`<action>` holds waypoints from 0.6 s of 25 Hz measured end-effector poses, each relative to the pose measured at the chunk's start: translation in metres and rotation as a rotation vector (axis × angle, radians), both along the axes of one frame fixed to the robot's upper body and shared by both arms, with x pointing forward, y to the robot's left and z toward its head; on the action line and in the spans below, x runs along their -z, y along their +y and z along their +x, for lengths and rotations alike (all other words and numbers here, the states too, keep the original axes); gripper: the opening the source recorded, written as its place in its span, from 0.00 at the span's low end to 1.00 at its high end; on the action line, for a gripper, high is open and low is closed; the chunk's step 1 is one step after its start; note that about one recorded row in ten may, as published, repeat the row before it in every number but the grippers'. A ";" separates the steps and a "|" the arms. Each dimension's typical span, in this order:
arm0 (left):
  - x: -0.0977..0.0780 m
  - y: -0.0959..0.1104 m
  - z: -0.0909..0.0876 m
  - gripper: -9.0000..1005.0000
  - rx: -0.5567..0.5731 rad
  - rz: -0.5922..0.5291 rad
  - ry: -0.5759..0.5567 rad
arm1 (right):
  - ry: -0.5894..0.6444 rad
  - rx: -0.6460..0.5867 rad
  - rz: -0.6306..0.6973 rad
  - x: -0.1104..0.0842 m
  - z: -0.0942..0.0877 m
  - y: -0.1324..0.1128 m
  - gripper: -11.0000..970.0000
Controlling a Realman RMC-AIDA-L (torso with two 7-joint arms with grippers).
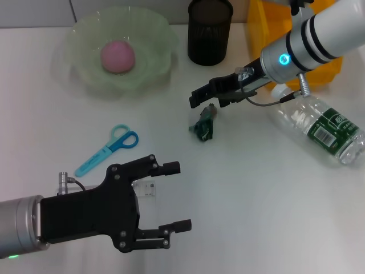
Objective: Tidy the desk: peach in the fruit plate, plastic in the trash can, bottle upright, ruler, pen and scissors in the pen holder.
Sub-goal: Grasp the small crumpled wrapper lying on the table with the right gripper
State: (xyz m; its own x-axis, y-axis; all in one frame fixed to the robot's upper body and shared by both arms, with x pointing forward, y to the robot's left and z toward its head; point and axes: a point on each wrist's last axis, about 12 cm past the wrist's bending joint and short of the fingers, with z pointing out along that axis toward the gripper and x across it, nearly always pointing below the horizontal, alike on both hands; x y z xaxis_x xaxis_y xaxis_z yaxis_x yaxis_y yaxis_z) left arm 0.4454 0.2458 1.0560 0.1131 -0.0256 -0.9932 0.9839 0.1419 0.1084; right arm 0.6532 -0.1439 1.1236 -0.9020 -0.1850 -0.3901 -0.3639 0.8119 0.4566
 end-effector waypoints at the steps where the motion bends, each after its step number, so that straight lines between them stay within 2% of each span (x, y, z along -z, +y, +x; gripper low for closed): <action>1: 0.001 0.000 0.000 0.76 -0.001 -0.001 0.002 | 0.000 0.000 0.001 0.001 0.000 0.000 0.85; 15: 0.002 -0.001 0.001 0.76 -0.006 0.007 0.004 | 0.012 0.000 -0.002 0.011 -0.005 0.000 0.85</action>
